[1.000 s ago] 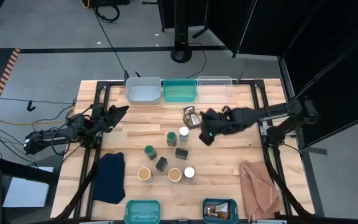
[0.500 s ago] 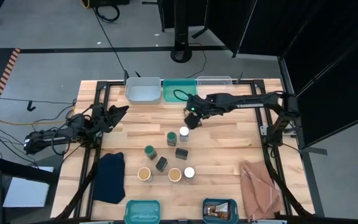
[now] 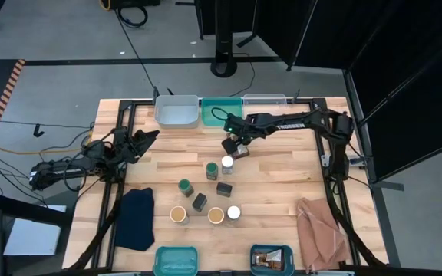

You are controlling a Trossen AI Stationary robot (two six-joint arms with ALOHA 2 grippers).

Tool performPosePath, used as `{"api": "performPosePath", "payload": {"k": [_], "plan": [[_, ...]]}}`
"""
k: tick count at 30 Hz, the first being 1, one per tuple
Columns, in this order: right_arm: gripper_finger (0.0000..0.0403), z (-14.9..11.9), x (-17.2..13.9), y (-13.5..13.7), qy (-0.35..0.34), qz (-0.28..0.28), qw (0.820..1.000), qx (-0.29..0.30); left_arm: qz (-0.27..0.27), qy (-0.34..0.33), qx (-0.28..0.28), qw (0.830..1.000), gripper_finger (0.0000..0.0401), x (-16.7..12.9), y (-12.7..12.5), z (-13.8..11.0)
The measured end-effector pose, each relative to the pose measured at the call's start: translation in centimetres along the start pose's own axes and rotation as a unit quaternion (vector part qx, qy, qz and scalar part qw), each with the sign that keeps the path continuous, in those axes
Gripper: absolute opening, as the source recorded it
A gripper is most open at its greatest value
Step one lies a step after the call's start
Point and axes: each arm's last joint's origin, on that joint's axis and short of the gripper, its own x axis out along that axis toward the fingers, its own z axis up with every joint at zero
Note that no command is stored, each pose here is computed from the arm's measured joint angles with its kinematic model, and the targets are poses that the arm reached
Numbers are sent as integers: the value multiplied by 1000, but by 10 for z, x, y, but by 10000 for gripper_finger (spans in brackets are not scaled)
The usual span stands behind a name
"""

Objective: Sort spices by type
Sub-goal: Put the orange seasoning pack into the blue bin

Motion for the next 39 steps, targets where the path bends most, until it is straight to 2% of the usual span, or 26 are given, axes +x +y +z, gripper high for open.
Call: {"api": "performPosePath", "payload": {"k": [10, 14, 18, 23, 27, 29, 39], "plan": [[357, -3, 35, 3, 10, -8, 1000, 29, 1, 0, 0, 1000, 329, 0, 0, 0], [329, -4, 37, 4, 8, -18, 998, 57, 4, 2, 1, 1000, 329, 0, 1, -1], [262, -6, 35, 3, 2, -31, 998, 57, 13, 4, 3, 1000, 329, 0, 2, -1], [147, -7, 35, 1, 8, -40, 997, 59, 16, 2, 3, 1000, 329, 0, 2, -1], [57, -6, 35, 1, 8, -33, 998, 60, 17, 3, 3, 1000, 329, 0, 2, -1], [26, -5, 34, 2, 10, -21, 998, 59, 17, 2, 3, 1000, 329, 0, 2, -1], [34, -5, 18, 3, 18, 2, 998, 62, 17, 3, 4, 1000, 329, 0, 2, -2]]}}
